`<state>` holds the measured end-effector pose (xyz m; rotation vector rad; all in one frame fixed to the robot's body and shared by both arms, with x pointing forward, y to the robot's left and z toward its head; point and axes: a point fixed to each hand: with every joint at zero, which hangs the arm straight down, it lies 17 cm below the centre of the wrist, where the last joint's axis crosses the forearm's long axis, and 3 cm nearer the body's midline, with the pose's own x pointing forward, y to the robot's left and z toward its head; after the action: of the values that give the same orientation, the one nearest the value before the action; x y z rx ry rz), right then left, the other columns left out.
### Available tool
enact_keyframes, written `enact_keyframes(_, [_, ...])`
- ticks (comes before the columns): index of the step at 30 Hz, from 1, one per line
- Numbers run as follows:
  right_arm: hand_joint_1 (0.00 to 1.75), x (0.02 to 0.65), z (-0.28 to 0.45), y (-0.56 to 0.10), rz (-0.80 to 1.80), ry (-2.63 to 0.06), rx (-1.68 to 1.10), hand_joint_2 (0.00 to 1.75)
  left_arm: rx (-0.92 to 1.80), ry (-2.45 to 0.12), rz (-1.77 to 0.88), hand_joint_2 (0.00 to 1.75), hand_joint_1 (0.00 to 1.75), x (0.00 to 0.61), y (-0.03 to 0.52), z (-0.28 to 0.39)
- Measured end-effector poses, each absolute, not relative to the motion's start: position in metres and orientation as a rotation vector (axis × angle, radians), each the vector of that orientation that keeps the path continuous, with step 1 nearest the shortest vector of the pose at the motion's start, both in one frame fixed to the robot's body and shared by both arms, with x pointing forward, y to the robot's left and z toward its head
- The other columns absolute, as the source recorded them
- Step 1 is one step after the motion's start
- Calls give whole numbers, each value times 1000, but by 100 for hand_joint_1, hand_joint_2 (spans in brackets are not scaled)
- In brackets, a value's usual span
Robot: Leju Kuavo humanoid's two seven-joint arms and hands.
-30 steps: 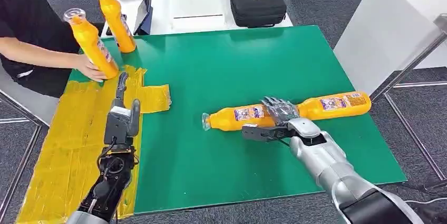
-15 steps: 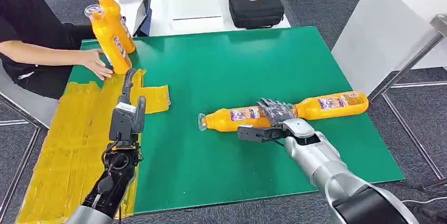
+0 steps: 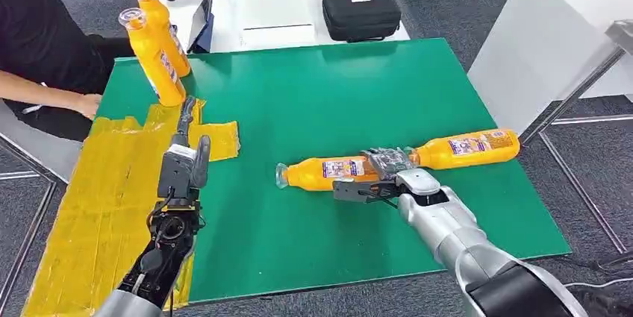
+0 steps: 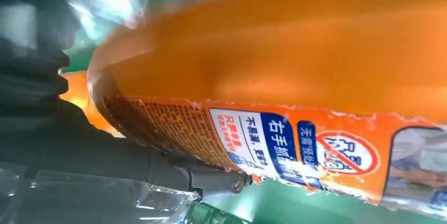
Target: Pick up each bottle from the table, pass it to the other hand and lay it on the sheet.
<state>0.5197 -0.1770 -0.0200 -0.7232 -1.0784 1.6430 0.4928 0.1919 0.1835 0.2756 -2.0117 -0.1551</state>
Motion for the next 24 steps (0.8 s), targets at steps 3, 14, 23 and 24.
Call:
enact_keyframes(3, [175,515,-24,-171,1674,-1069,-717,175,273,-2017,-142,0,0,496,193,188])
enact_keyframes(14, [175,509,-31,-164,1699,-1054,-700,175,152,-1973,-68,175,0,503,188,189])
enact_keyframes(23, [175,525,10,-160,1319,-1345,-680,175,-189,-1768,183,175,0,501,194,155])
enact_keyframes(24, [175,529,22,-161,1257,-1391,-686,175,-212,-1754,207,175,0,499,196,152])
